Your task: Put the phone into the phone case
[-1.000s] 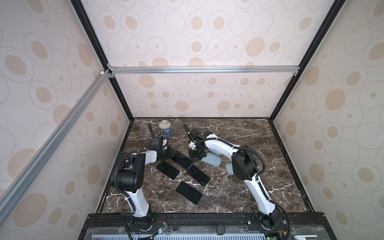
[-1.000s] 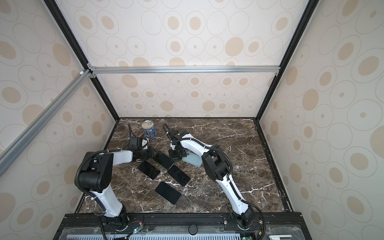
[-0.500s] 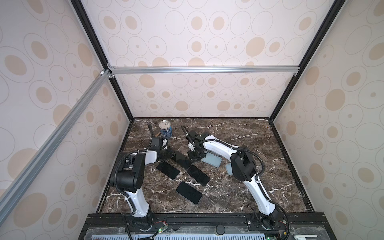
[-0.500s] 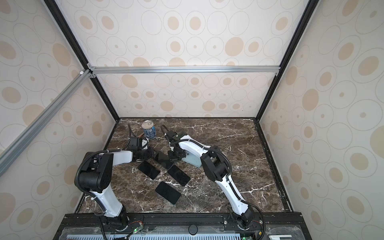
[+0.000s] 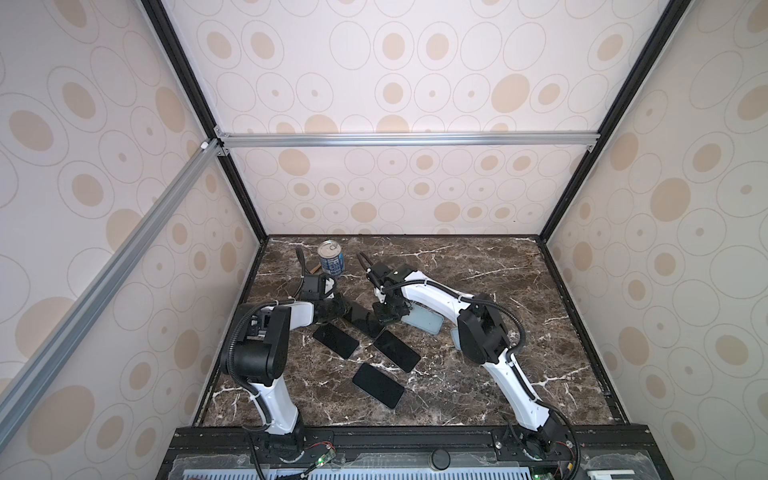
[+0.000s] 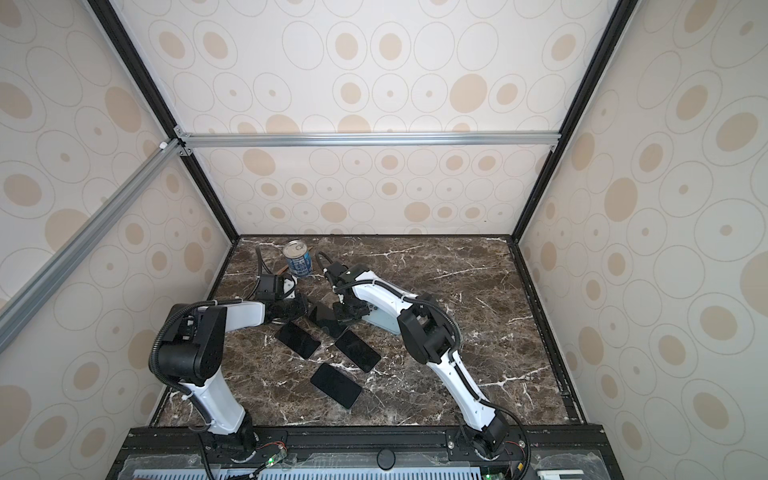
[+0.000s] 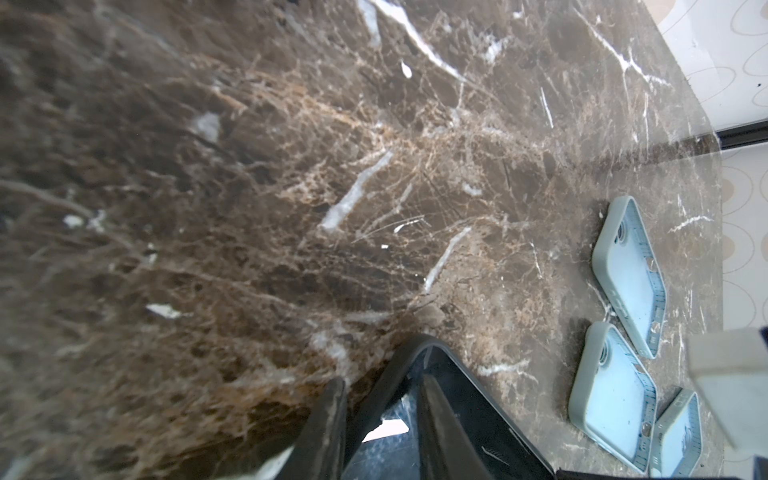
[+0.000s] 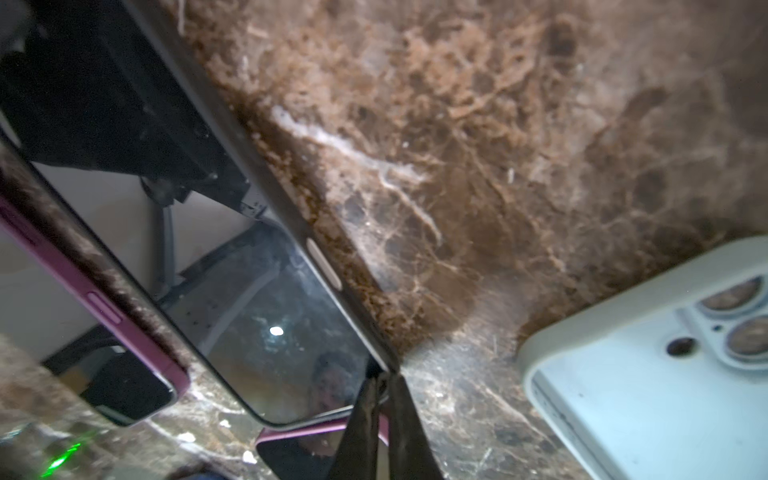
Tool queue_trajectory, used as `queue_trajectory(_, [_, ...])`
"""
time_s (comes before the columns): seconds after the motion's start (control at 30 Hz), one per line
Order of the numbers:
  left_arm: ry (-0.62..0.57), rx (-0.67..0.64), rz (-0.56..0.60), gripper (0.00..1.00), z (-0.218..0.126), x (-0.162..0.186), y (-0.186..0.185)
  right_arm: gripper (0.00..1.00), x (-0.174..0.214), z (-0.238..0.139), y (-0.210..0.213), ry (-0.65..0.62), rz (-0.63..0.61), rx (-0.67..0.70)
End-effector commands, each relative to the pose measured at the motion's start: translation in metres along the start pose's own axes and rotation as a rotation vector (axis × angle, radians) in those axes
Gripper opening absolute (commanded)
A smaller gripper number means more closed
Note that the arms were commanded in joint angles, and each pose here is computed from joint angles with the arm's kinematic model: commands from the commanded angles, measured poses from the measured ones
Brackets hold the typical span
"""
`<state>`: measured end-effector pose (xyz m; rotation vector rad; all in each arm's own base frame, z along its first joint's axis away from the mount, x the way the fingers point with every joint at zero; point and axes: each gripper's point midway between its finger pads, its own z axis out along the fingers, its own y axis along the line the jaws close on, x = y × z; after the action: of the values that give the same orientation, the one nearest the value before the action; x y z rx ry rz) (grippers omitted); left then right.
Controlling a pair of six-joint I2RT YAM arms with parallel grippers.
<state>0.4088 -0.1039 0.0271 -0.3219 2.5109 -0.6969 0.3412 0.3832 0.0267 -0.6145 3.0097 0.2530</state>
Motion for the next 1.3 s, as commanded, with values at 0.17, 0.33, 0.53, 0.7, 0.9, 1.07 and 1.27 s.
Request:
queue_trajectory(0.17, [0.040, -0.055, -0.014, 0.30, -0.008, 0.014, 0.007, 0.11, 0.039, 0.082, -0.035, 0.173, -0.082, 0.245])
queue_trajectory(0.33, [0.022, -0.061, -0.004, 0.30, -0.013, 0.009, 0.006, 0.11, 0.045, 0.095, -0.039, 0.182, -0.083, 0.289])
queue_trajectory(0.53, [-0.026, -0.066, 0.020, 0.30, -0.024, -0.003, 0.001, 0.14, 0.024, 0.064, -0.027, 0.111, -0.108, 0.266])
queue_trajectory(0.7, [-0.120, -0.073, 0.064, 0.31, -0.048, -0.028, -0.012, 0.36, -0.016, -0.010, 0.015, -0.123, -0.155, 0.099])
queue_trajectory(0.9, [-0.260, -0.086, 0.114, 0.33, -0.090, -0.058, -0.023, 0.56, -0.035, -0.054, 0.053, -0.241, -0.254, -0.066])
queue_trajectory(1.07, [-0.361, -0.106, 0.131, 0.35, -0.121, -0.077, -0.023, 0.66, -0.032, -0.033, 0.055, -0.182, -0.291, -0.050])
queue_trajectory(1.27, [-0.376, -0.095, 0.120, 0.36, -0.127, -0.080, -0.022, 0.78, -0.025, -0.013, 0.064, -0.150, -0.325, -0.047])
